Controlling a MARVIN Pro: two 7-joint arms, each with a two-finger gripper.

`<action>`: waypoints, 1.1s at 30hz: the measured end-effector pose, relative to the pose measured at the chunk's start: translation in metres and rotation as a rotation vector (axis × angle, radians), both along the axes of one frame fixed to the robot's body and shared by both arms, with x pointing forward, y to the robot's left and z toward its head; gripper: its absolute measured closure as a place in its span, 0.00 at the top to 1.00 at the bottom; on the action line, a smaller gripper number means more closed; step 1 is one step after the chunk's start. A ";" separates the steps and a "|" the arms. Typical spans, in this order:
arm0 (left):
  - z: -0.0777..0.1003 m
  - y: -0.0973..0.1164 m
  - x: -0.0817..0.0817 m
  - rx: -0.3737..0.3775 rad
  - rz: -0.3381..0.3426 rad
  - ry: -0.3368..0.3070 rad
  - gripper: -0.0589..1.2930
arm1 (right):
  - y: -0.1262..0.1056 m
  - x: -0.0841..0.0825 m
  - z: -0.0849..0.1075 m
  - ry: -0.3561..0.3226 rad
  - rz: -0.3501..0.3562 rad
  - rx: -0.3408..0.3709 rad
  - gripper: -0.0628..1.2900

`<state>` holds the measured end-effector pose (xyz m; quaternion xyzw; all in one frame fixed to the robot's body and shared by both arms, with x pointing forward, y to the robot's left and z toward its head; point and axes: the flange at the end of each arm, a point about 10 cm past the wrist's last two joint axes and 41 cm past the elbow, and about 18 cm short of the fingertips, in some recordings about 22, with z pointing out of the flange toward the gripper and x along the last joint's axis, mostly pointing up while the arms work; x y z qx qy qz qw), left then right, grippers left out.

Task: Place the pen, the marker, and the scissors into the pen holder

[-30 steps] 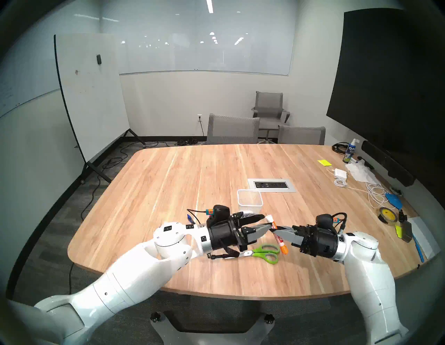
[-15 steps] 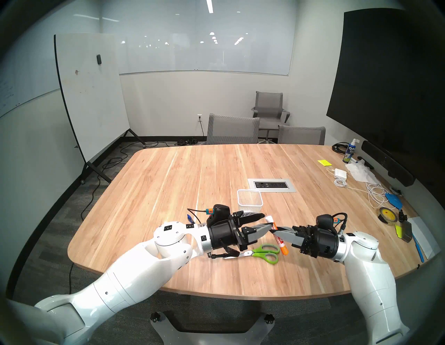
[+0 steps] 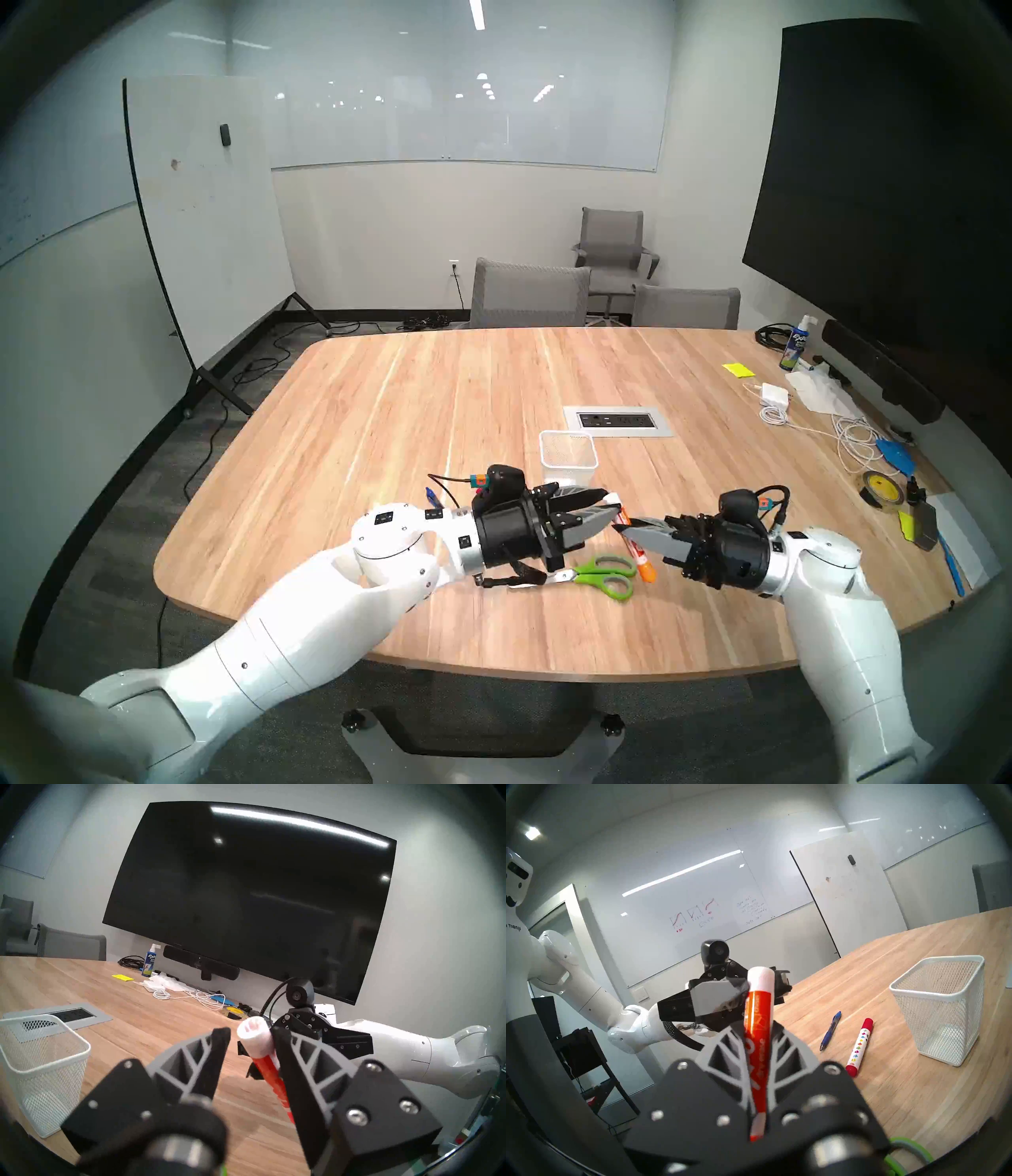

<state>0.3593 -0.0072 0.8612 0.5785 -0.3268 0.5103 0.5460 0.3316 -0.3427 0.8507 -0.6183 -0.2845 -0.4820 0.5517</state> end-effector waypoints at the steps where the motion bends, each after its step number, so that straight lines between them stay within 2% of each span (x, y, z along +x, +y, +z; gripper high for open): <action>1: 0.000 0.000 0.000 0.000 -0.001 0.000 0.47 | 0.000 0.000 0.000 0.000 0.000 0.000 0.09; 9: 0.001 -0.002 0.000 0.000 -0.006 -0.005 0.41 | 0.000 -0.001 -0.001 -0.001 0.002 -0.001 0.09; 21: 0.004 -0.004 0.003 0.014 -0.016 -0.031 0.38 | 0.001 -0.002 -0.002 0.001 0.004 -0.003 0.09; 25: 0.005 -0.006 0.004 0.017 -0.017 -0.035 0.32 | 0.001 -0.002 -0.002 0.000 0.003 -0.003 0.09; 27: 0.006 -0.007 0.005 0.018 -0.017 -0.034 0.26 | 0.001 -0.002 -0.002 0.001 0.003 -0.003 0.09; 33: 0.007 -0.009 0.006 0.023 -0.020 -0.029 0.20 | 0.000 -0.002 -0.002 0.003 0.002 -0.004 0.09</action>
